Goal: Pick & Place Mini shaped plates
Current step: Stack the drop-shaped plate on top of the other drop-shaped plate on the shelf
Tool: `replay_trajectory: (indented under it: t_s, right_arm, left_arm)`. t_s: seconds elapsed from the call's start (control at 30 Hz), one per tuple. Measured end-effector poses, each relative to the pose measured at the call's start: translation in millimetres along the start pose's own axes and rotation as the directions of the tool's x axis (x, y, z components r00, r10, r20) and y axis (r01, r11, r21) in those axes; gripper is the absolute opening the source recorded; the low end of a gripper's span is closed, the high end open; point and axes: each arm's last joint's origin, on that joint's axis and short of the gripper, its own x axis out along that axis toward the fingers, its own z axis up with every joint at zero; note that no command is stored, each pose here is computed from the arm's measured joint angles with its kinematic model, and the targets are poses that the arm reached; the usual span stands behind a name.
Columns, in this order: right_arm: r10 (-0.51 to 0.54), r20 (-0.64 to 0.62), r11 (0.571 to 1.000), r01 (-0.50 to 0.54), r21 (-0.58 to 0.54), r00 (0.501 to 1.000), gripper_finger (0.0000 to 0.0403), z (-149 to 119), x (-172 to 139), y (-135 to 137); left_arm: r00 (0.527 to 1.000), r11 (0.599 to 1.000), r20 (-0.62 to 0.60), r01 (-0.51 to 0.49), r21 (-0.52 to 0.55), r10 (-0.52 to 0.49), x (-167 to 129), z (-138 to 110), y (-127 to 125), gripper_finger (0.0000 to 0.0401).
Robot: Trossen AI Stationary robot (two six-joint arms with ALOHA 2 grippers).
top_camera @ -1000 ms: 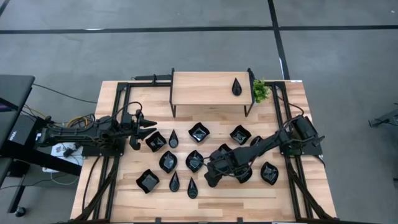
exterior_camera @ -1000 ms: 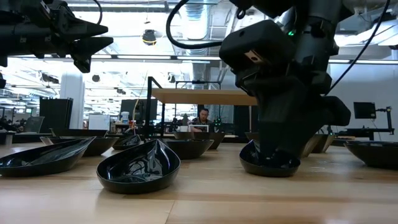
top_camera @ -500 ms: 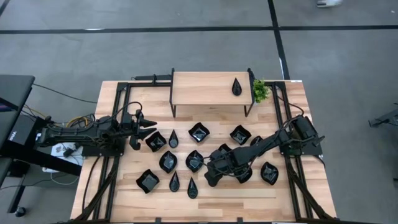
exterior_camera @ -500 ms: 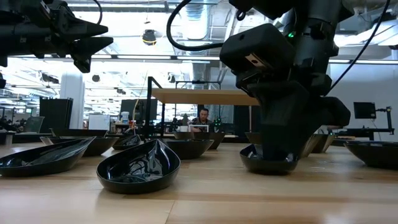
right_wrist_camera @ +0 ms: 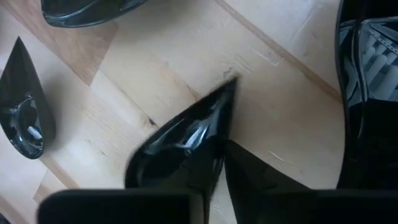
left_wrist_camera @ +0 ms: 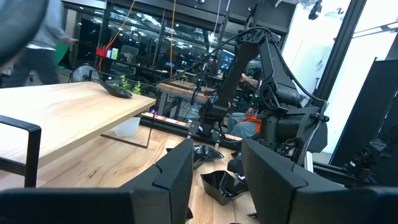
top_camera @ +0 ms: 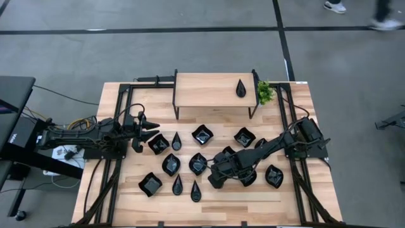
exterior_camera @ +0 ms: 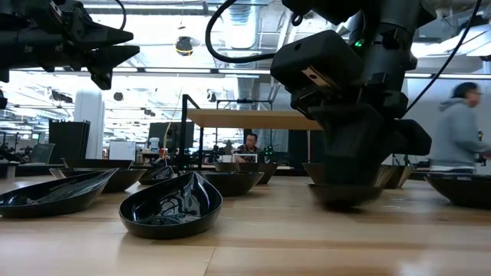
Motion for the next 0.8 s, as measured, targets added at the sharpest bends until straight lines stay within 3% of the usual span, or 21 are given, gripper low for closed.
replay_trajectory:
  t_s: [0.17,0.6,0.8]
  right_arm:
    - [0.003,0.000,1.000,-0.003,0.000,1.000,0.0004,0,0,0]
    - [0.006,-0.005,1.000,-0.006,0.001,1.000,0.0002,0,-1,0]
    - [0.084,0.002,0.996,-0.084,-0.003,0.996,0.0001,5,-28,5]
  left_arm:
    - [1.000,1.000,0.000,0.000,0.000,0.000,0,0,0,0.0138]
    - [1.000,1.000,0.000,0.000,0.000,0.000,0,0,0,0.0138]
    - [1.000,1.000,0.000,0.000,0.000,0.000,0,0,0,0.0138]
